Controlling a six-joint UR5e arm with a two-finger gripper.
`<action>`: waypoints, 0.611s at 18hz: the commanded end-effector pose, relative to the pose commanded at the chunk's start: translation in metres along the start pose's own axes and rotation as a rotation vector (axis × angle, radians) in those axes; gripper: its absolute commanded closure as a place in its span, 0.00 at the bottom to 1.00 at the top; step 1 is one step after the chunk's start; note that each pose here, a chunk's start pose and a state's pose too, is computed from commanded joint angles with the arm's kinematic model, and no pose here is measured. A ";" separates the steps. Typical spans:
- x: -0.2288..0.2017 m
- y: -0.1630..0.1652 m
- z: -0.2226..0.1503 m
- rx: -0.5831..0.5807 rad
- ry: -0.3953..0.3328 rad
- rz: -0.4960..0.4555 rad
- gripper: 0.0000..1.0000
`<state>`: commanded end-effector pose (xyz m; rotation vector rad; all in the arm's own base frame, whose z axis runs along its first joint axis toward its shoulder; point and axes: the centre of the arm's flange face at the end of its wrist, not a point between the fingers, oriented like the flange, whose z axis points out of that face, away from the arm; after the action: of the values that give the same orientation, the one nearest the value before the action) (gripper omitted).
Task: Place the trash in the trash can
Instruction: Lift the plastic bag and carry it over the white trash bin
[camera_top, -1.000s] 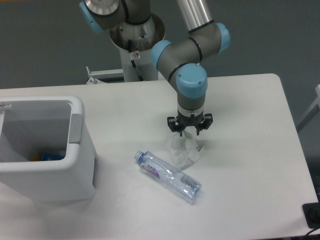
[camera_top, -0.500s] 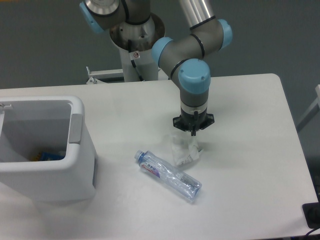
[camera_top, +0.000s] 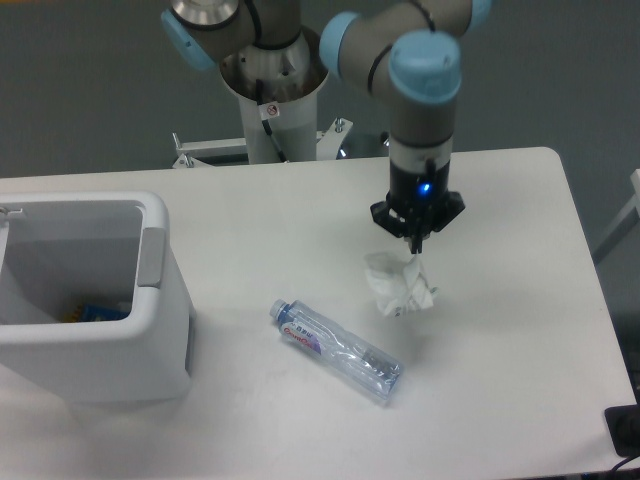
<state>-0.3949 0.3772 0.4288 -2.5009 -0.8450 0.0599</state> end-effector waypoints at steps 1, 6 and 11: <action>0.007 -0.007 -0.009 0.031 0.028 -0.046 1.00; 0.114 -0.073 -0.112 0.234 0.140 -0.261 1.00; 0.212 -0.076 -0.123 0.235 0.243 -0.144 1.00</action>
<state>-0.2423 0.4985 0.5964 -2.1697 -0.8588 -0.1804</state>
